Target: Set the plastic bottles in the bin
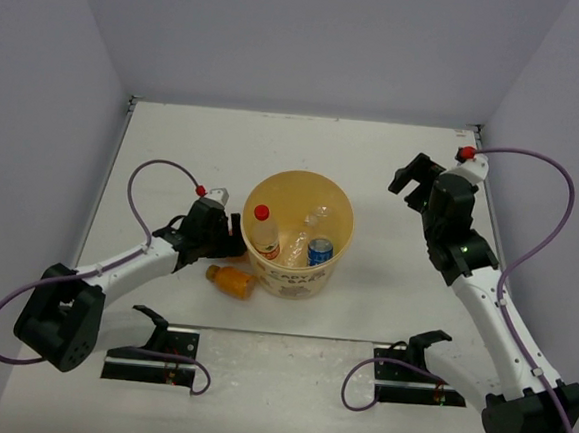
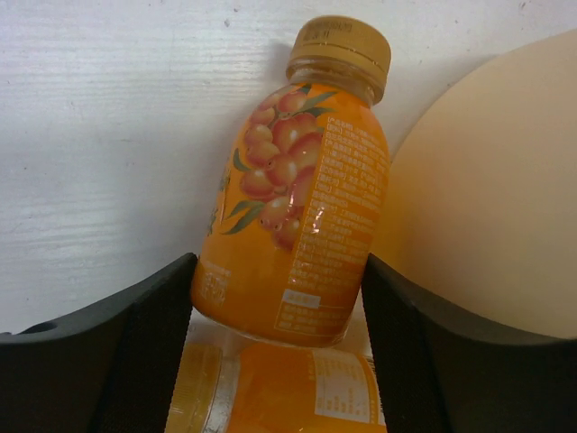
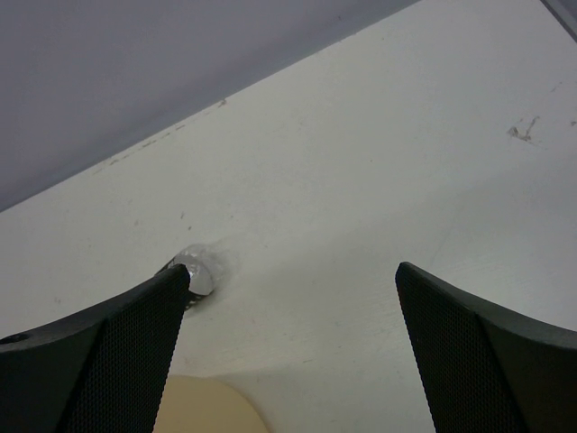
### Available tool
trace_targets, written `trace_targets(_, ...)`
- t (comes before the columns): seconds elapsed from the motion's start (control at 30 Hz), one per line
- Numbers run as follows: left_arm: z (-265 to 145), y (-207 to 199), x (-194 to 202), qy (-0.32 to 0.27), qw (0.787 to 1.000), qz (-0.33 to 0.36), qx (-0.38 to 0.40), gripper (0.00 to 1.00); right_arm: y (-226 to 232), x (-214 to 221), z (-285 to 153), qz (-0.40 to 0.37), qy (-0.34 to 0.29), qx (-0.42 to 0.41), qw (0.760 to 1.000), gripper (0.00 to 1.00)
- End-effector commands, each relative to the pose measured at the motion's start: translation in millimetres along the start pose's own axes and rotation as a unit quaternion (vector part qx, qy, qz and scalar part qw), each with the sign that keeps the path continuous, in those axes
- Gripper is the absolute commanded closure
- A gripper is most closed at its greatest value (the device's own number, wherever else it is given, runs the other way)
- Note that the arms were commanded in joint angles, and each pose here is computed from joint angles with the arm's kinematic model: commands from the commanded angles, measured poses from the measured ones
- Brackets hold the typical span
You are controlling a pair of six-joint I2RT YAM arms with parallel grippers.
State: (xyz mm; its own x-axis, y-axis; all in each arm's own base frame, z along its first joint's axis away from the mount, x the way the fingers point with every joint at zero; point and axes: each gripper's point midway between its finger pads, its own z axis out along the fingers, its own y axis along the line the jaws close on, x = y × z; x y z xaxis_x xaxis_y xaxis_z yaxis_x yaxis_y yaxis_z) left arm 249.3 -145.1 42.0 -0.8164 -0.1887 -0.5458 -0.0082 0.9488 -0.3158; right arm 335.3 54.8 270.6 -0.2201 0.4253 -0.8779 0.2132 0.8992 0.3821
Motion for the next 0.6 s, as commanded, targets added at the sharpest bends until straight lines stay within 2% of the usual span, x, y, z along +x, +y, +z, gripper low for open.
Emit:
trace_targets(0.0,6.3,-3.7,-0.8,-0.004,1.000,0.017,0.016,0.32,-3.4,-1.1,-0.5,0.021,-0.004,0.003,1.000,0.01)
trace_targets(0.23,6.7,-7.0,-4.0,-0.006,1.000,0.015,0.021,0.55,-10.0,0.5,-3.1,0.025,-0.006,0.007,1.000,0.01)
trace_targets(0.33,5.8,-10.0,-8.7,-0.011,1.000,0.015,0.024,0.71,-11.0,1.3,-3.2,0.026,-0.005,0.007,1.000,0.01)
trace_targets(0.47,2.6,-14.7,-15.8,-0.019,0.999,0.015,0.030,1.00,-13.4,3.7,-2.6,0.026,-0.003,0.010,1.000,0.01)
trace_targets(0.57,-3.5,-16.1,-27.1,-0.038,0.999,0.011,0.026,1.00,-12.8,3.5,-3.0,0.027,-0.002,0.007,1.000,0.01)
